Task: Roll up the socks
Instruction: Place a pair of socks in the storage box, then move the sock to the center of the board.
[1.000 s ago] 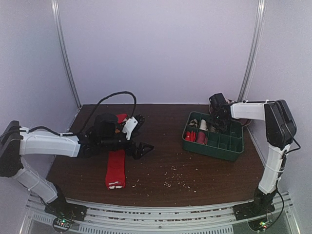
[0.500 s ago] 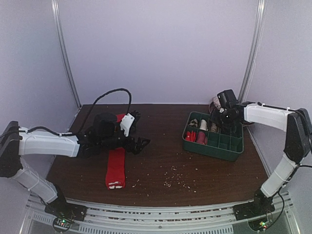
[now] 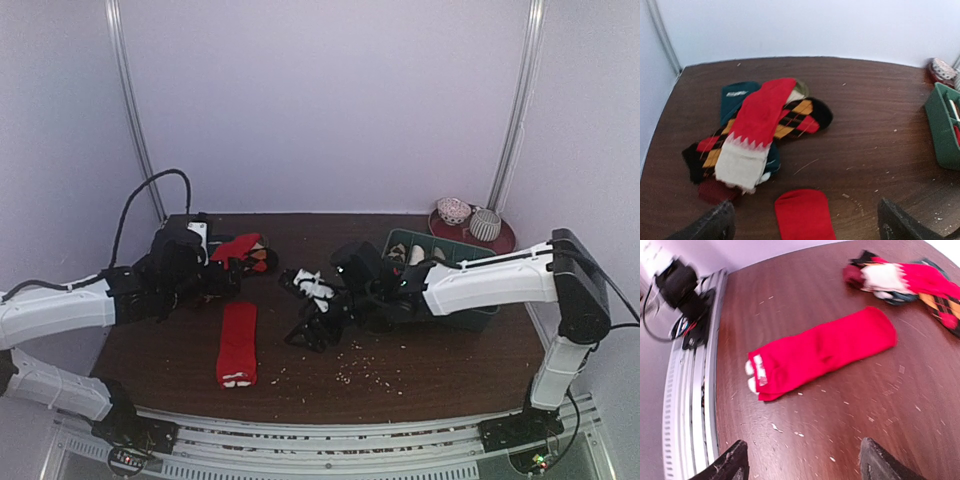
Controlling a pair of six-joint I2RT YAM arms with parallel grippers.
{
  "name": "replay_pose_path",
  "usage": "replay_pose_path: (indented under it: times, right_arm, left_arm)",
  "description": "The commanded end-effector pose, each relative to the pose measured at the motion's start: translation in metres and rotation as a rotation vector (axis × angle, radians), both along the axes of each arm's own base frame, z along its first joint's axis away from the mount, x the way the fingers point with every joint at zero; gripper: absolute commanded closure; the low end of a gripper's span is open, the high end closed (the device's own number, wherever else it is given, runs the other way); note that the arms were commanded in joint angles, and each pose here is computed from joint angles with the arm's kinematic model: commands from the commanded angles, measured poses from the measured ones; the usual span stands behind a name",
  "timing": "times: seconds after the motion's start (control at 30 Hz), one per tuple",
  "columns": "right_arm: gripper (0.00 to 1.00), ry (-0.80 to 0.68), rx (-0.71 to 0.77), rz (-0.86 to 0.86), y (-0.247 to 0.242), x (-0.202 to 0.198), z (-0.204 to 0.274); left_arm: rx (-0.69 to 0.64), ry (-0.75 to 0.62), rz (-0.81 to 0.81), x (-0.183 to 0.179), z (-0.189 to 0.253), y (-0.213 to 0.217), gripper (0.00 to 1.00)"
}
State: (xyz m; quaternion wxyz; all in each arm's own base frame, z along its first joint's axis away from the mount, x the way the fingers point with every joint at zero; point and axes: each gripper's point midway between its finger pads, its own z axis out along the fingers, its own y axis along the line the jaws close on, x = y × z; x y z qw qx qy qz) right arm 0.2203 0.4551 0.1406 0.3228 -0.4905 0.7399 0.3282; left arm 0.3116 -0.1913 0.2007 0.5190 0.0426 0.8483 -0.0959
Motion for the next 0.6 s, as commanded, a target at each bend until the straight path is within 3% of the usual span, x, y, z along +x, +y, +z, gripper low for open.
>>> replay_pose_path:
  times: [0.0,0.13,0.3,0.57]
  right_arm:
    - [0.23,-0.171,0.129,0.295,0.042,-0.036,0.013]
    - [0.24,-0.253,0.094,0.414,0.066,-0.066,-0.014]
    - [0.24,-0.317,0.09,0.427,0.082,-0.063,-0.035]
    - [0.27,-0.271,0.066,0.497,0.107,-0.065,-0.072]
  left_arm:
    - [0.024,0.153,0.269,-0.029,-0.039,0.062,0.02]
    - [-0.043,0.173,0.308,-0.044,-0.044,0.075,0.02]
    - [-0.045,0.162,0.297,-0.049,-0.044,0.079,0.02]
    - [-0.003,0.193,0.289,-0.05,-0.06,0.078,0.02]
